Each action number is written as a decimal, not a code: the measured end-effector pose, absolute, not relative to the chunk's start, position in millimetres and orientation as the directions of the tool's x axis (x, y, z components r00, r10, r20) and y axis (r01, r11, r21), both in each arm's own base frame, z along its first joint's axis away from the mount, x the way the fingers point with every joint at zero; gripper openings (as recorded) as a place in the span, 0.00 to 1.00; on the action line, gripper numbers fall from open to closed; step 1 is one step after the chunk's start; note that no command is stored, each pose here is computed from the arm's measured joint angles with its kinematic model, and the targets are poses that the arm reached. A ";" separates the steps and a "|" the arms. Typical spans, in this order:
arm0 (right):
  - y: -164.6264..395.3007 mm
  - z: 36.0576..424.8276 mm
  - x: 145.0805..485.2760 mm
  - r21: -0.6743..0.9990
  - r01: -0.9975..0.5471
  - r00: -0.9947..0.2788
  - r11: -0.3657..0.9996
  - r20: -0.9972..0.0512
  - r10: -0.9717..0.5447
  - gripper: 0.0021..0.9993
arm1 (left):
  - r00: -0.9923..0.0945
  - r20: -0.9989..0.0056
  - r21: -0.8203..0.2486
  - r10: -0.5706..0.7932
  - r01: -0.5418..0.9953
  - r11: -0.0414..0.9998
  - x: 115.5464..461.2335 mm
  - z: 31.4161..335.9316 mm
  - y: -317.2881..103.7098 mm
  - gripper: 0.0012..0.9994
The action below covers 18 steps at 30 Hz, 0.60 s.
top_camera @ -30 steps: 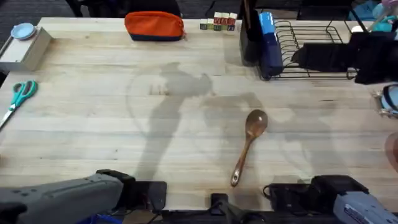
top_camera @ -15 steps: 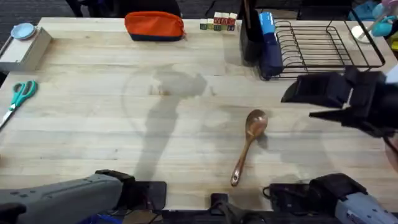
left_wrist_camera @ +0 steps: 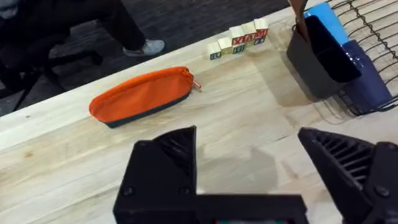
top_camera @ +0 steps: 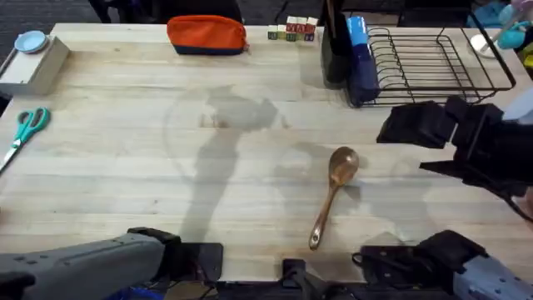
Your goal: Pick up the spoon on the table one by one and put them onto the rack
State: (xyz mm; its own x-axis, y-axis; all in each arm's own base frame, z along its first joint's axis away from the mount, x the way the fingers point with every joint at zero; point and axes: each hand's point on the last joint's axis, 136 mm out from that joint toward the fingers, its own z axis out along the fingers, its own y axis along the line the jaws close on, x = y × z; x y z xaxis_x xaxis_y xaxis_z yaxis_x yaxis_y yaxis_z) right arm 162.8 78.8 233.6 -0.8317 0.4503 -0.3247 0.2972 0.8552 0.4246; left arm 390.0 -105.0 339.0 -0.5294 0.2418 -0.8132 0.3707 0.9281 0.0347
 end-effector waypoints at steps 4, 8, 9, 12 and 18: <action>78.6 233.8 163.0 0.430 0.313 -0.825 0.847 -0.318 0.467 1.00 | -0.529 -0.813 0.035 0.242 0.370 0.928 390.0 339.0 -104.9 0.99; 79.9 233.9 162.5 0.440 0.325 -0.822 0.837 -0.306 0.480 1.00 | -0.529 -0.813 0.035 0.242 0.371 0.928 390.0 339.0 -105.0 0.99; 81.1 233.9 162.0 0.444 0.323 -0.825 0.835 -0.300 0.479 1.00 | -0.529 -0.813 0.035 0.242 0.371 0.928 390.0 339.0 -105.0 0.99; 84.6 232.8 160.5 0.450 0.321 -0.835 0.833 -0.282 0.474 1.00 | -0.529 -0.813 0.035 0.242 0.371 0.928 390.0 339.0 -105.0 0.99; 100.0 226.6 156.2 0.436 0.273 -0.879 0.858 -0.249 0.406 1.00 | -0.529 -0.813 0.035 0.242 0.371 0.928 390.0 339.0 -105.0 0.99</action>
